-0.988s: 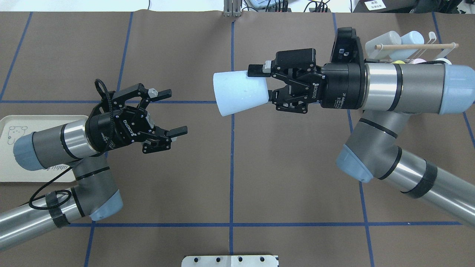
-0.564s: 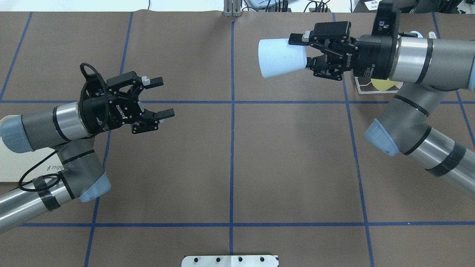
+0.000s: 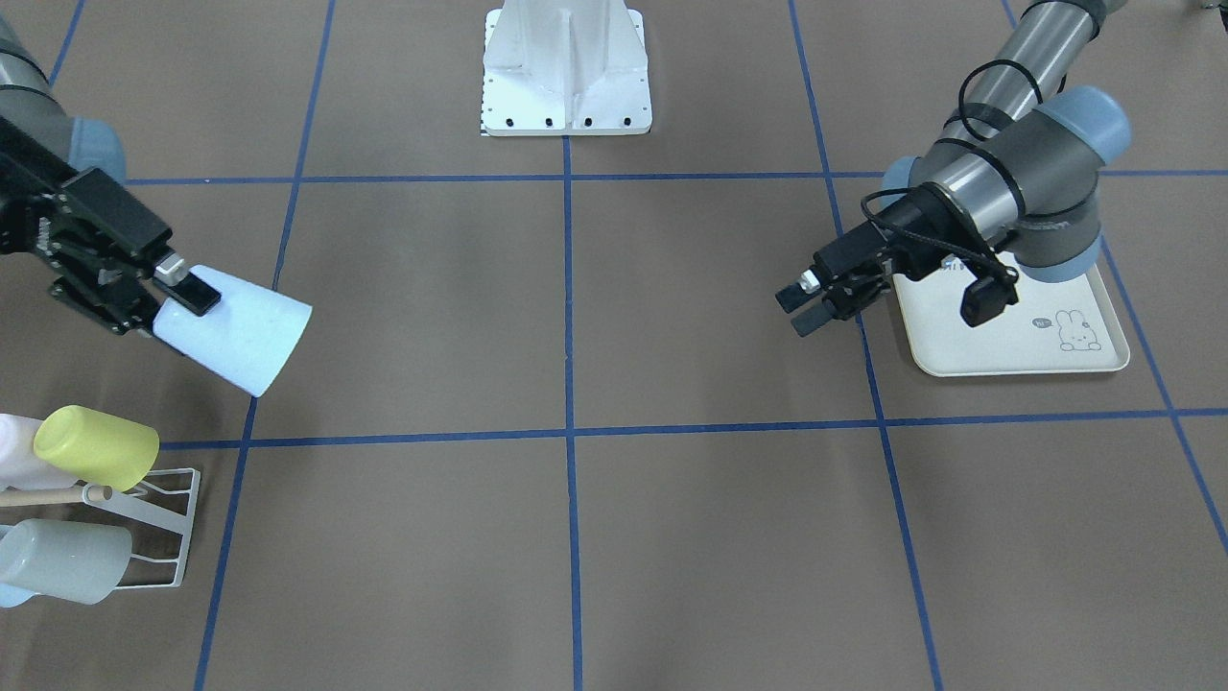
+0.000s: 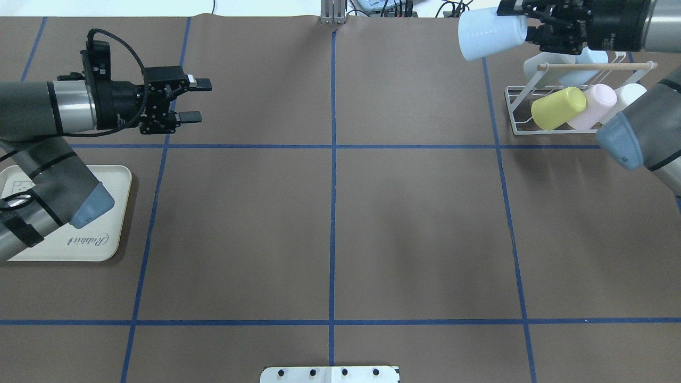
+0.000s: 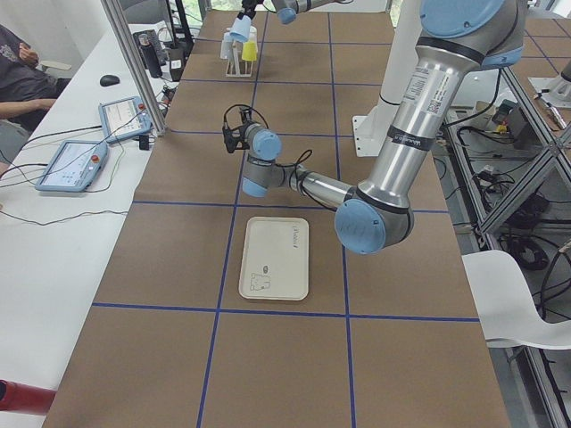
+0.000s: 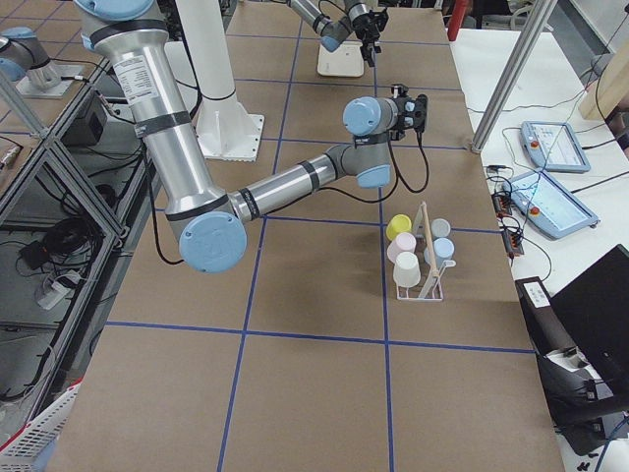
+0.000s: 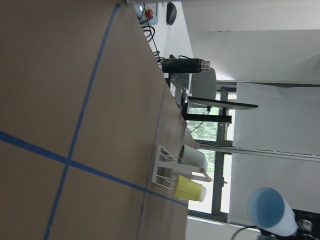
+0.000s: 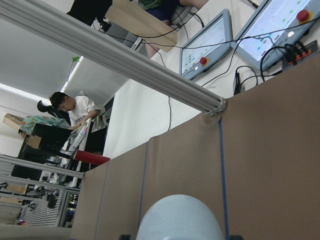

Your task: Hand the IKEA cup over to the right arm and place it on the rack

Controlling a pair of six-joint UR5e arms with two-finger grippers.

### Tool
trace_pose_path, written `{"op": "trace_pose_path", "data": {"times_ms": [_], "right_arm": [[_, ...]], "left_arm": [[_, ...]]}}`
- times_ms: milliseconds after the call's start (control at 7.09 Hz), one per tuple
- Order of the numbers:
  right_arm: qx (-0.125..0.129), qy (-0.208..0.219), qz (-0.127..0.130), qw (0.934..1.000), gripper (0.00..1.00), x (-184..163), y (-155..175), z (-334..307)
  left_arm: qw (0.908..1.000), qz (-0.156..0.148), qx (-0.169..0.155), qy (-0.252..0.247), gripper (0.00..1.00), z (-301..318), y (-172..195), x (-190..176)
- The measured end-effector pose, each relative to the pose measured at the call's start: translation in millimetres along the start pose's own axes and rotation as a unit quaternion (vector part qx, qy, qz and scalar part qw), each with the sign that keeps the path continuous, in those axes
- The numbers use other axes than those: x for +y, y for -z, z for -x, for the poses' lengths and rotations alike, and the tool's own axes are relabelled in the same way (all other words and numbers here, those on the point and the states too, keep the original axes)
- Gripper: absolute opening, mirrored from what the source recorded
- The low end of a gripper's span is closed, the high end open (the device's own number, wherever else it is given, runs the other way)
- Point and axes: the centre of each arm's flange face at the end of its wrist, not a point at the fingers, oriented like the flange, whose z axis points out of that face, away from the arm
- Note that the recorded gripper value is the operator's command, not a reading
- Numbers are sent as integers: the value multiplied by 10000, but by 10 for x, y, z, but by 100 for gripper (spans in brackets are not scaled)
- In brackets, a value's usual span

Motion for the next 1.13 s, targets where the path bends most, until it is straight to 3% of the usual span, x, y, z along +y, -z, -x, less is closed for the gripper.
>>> {"op": "trace_pose_path", "data": {"times_ms": [141,423,706,988,1129], "right_arm": [[370,165,-133,9991,33,-216,86,-81],[1124,603,-324,9913,31,-654,234,-393],[1767,1098,-224,9779,31,-1104,360,-828],[2375,1557,193,9586,28,-1519,462,-1077],[2687,1770,466,9457,28,-1738,496,-1090]], "left_arm": [[9970,-210,-514,-535,100,154,184,-263],[9743,-519,-1570,-1528,100,423,474,-732],[9353,-624,-2612,-2303,100,553,709,-1183],[8910,-661,-3507,-2807,100,602,832,-1428],[8755,-608,-3822,-2894,100,563,853,-1450]]}}
